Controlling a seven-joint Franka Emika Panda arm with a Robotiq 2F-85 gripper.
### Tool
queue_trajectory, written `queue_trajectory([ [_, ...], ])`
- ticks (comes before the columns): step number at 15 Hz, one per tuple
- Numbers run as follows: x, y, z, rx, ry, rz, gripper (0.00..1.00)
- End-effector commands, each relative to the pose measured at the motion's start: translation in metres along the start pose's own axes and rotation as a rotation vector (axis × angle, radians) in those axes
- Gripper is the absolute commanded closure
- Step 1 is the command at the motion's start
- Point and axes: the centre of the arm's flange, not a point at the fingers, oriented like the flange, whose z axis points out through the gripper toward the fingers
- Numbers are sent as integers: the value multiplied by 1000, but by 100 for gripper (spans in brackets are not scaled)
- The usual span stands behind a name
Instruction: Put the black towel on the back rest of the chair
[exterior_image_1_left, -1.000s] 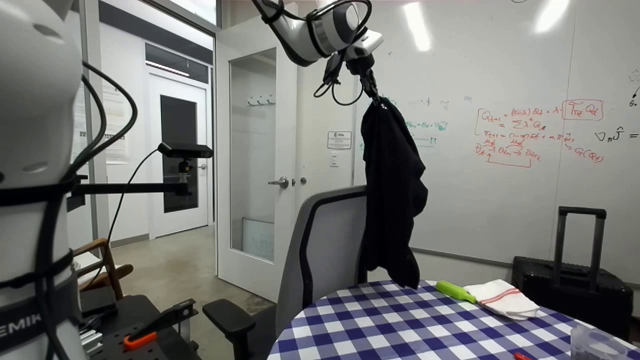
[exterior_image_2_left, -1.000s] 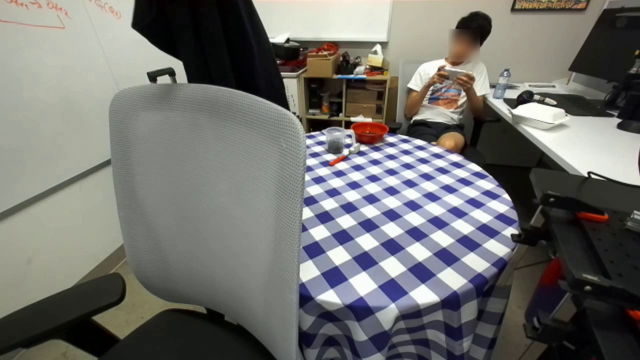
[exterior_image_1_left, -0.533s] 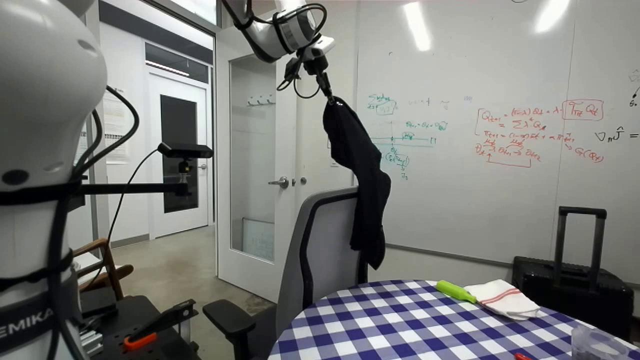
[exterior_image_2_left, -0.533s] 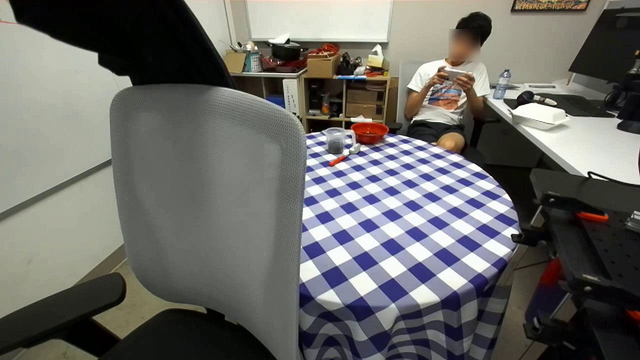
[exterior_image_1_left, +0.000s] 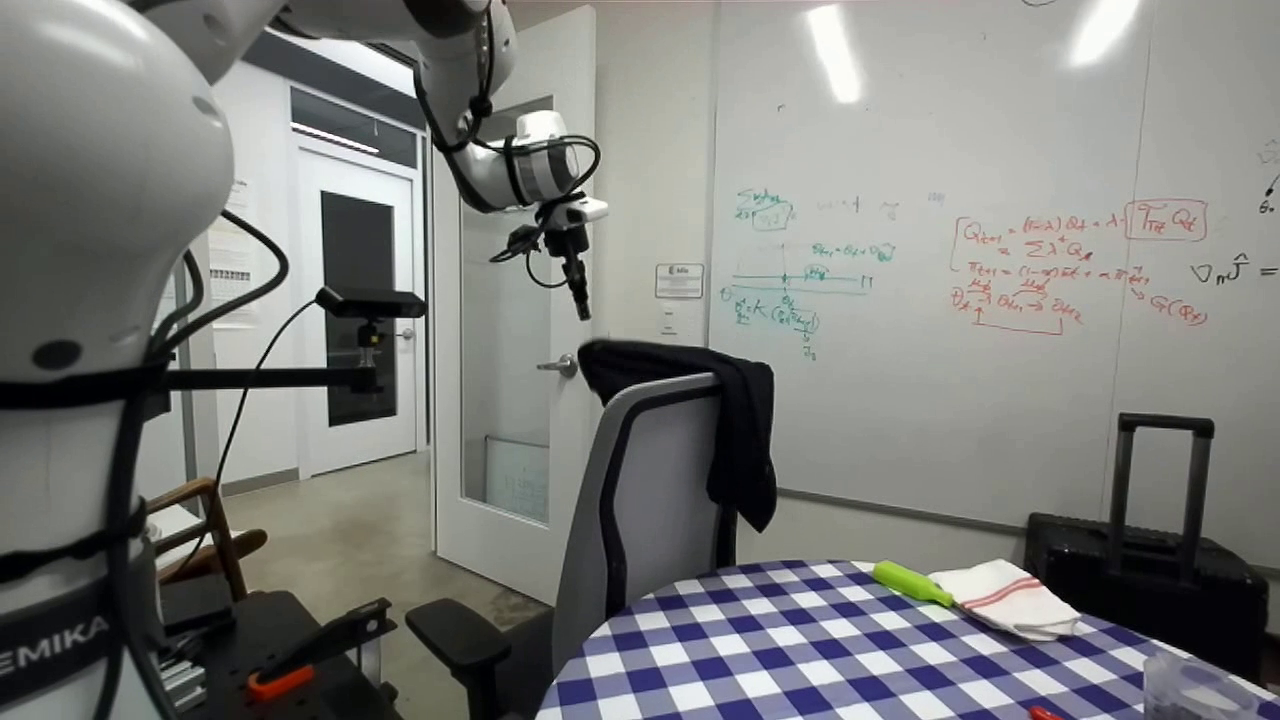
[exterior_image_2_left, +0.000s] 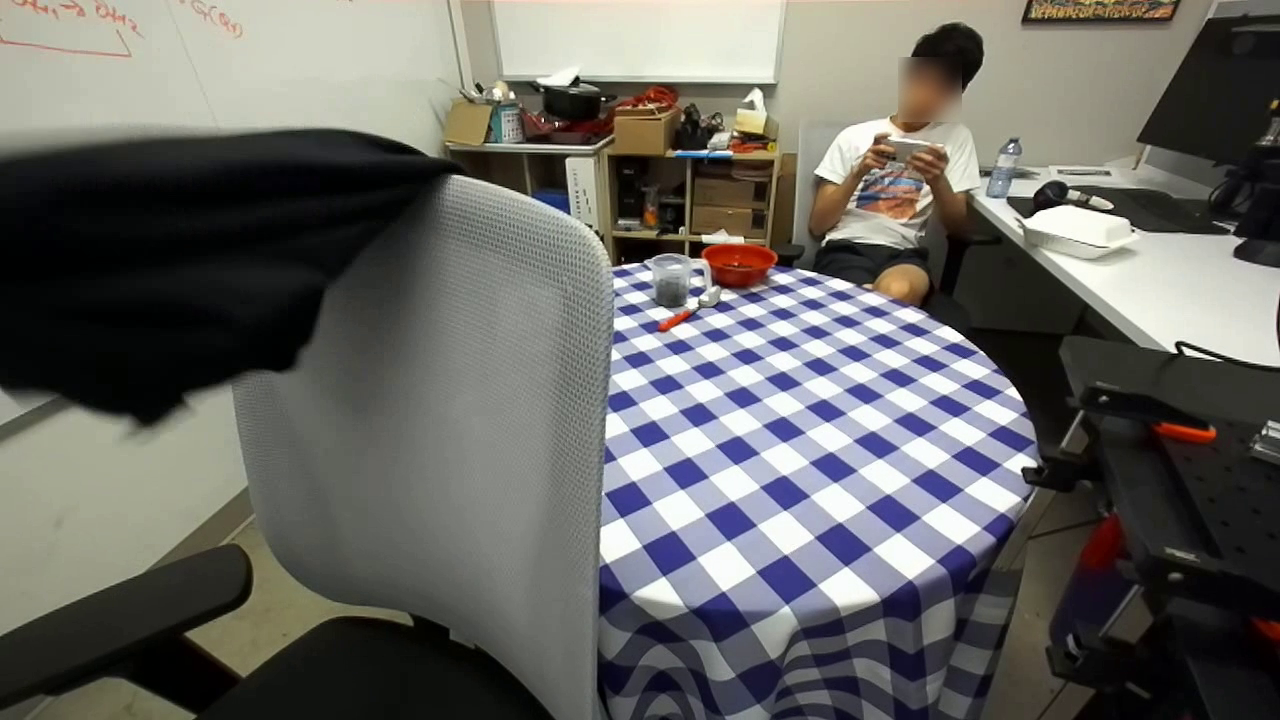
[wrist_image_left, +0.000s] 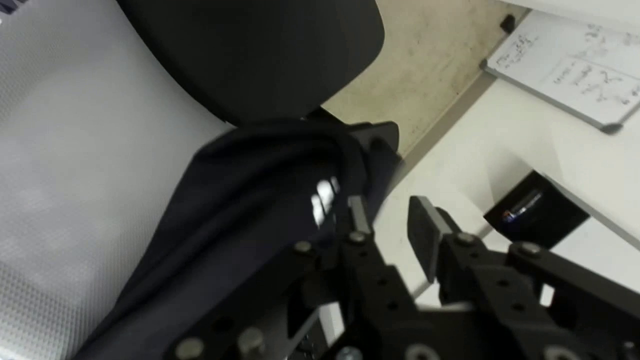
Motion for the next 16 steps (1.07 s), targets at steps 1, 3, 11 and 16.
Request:
queue_trajectory([
  [1, -4, -10, 30, -57, -109, -62, 41],
  [3, -6, -2, 36, -71, -153, -82, 26],
  [11, 32, 93, 13, -160, -406, -256, 0],
  [16, 56, 179, -36, -82, -627, -401, 0],
])
